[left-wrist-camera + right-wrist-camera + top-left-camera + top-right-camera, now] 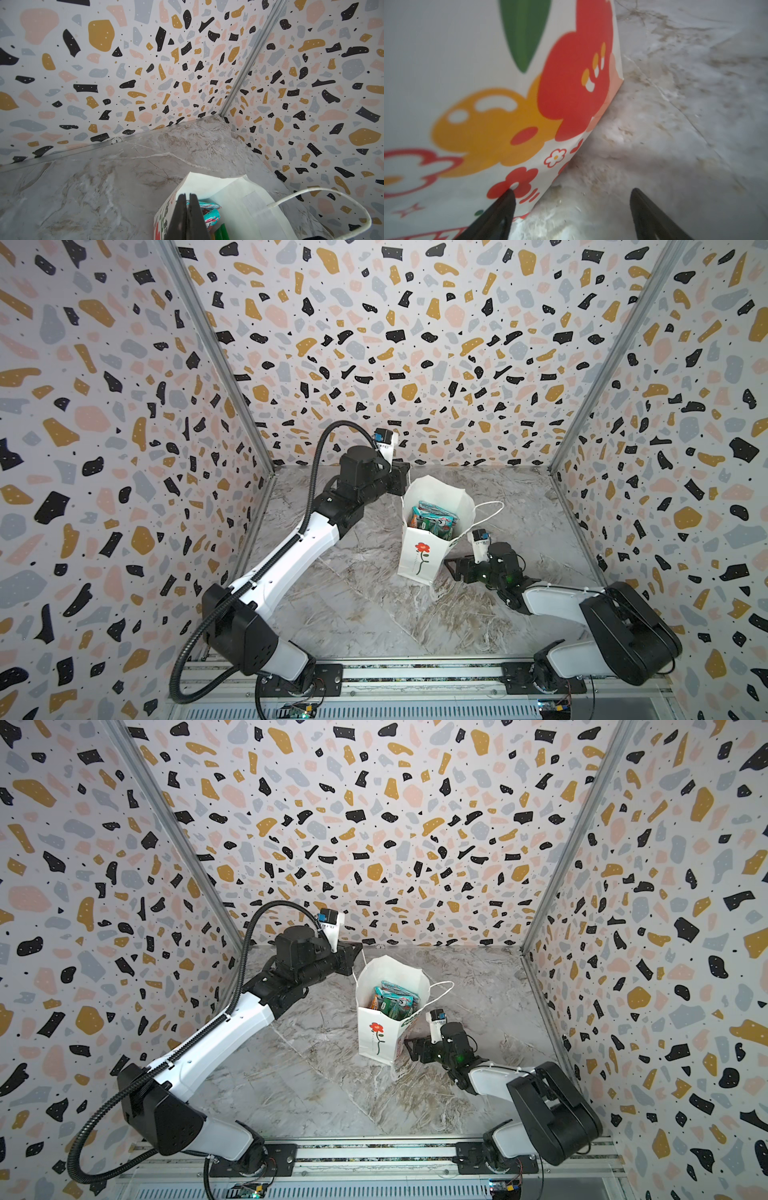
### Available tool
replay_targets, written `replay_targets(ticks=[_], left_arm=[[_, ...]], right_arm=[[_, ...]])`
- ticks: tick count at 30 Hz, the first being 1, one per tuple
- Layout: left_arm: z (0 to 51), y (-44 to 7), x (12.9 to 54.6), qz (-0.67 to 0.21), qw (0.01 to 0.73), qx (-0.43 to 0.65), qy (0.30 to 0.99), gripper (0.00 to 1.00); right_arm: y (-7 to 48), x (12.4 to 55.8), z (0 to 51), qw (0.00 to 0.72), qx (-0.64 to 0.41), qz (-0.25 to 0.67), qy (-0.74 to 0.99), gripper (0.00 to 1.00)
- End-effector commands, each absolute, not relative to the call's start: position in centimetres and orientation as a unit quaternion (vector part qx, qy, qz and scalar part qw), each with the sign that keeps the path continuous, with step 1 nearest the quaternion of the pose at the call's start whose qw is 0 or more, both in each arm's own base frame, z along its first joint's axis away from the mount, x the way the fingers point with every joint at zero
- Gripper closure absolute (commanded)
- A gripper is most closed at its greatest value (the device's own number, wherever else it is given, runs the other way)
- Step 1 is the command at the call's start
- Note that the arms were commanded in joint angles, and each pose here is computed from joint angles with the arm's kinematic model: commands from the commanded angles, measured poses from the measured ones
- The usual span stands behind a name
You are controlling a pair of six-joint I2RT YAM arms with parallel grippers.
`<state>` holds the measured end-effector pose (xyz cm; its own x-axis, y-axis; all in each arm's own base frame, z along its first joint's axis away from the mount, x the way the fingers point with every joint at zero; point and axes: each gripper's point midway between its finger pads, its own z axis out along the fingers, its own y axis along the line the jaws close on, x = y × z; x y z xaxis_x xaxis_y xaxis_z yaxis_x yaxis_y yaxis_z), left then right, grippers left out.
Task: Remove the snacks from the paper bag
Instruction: 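Grip the bag rim with the left gripper and tilt the bag over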
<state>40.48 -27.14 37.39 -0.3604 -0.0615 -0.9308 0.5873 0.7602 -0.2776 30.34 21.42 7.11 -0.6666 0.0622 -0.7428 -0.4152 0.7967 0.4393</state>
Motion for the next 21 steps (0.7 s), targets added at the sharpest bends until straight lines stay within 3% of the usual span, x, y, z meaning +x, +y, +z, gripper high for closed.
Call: replay_targets(ticks=[1,10,21], left_arm=[[44.8,-27.8,40.3,-0.331,0.597,0.242,0.689,1.0],[46.0,-27.7,43.1,-0.322,0.58,0.268,0.698,1.0],[44.6,-28.7,42.2,-0.329,0.552,0.314,0.699,1.0]], right_arm=[[23.9,32.9,10.4,0.457,-0.092,0.315,0.827,0.15],[30.3,35.0,12.2,0.495,-0.117,0.349,0.787,0.21],[36.3,37.3,12.7,0.507,-0.125,0.399,0.754,0.24]])
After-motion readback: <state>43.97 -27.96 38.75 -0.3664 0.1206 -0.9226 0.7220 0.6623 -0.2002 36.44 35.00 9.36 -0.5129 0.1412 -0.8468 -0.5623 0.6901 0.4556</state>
